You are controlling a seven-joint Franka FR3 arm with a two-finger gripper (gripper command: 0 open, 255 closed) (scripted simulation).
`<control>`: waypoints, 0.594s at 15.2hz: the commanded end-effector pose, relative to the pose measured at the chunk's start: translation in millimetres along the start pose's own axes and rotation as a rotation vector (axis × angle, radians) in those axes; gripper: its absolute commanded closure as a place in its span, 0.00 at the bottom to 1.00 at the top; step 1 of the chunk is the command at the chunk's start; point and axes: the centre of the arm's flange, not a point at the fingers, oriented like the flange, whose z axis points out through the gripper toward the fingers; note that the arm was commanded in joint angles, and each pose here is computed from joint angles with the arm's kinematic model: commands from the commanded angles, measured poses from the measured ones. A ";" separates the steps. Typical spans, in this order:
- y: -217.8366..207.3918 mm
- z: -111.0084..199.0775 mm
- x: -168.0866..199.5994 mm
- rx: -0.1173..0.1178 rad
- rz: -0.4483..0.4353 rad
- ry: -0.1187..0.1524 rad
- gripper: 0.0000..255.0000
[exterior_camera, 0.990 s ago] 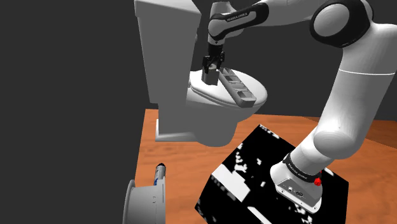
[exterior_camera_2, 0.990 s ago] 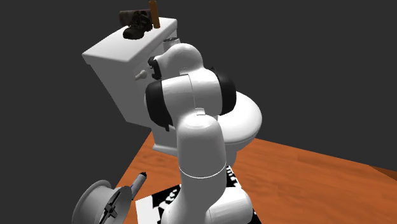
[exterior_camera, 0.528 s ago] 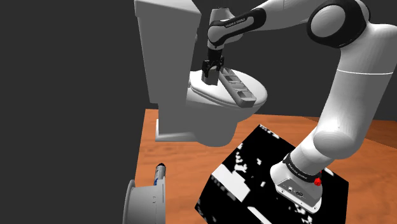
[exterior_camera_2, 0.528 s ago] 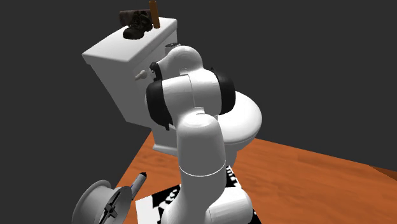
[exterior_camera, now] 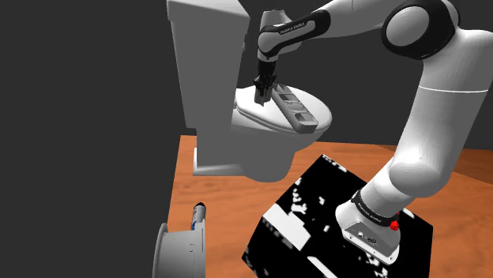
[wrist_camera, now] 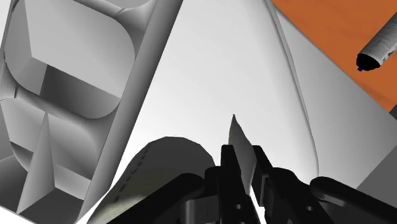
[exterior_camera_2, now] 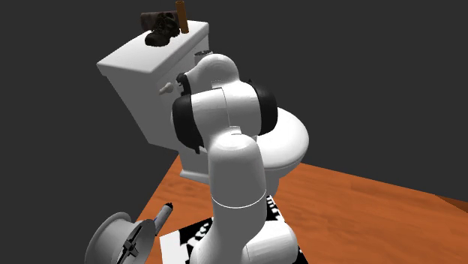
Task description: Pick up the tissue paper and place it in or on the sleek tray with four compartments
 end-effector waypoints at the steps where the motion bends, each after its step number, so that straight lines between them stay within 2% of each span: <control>1: 0.9 0.6 -0.2 -0.001 0.001 -0.001 1.00; 6: 0.6 0.8 0.2 -0.001 0.001 -0.001 1.00; 9: 2.4 -14.9 -1.1 0.000 0.001 -0.001 1.00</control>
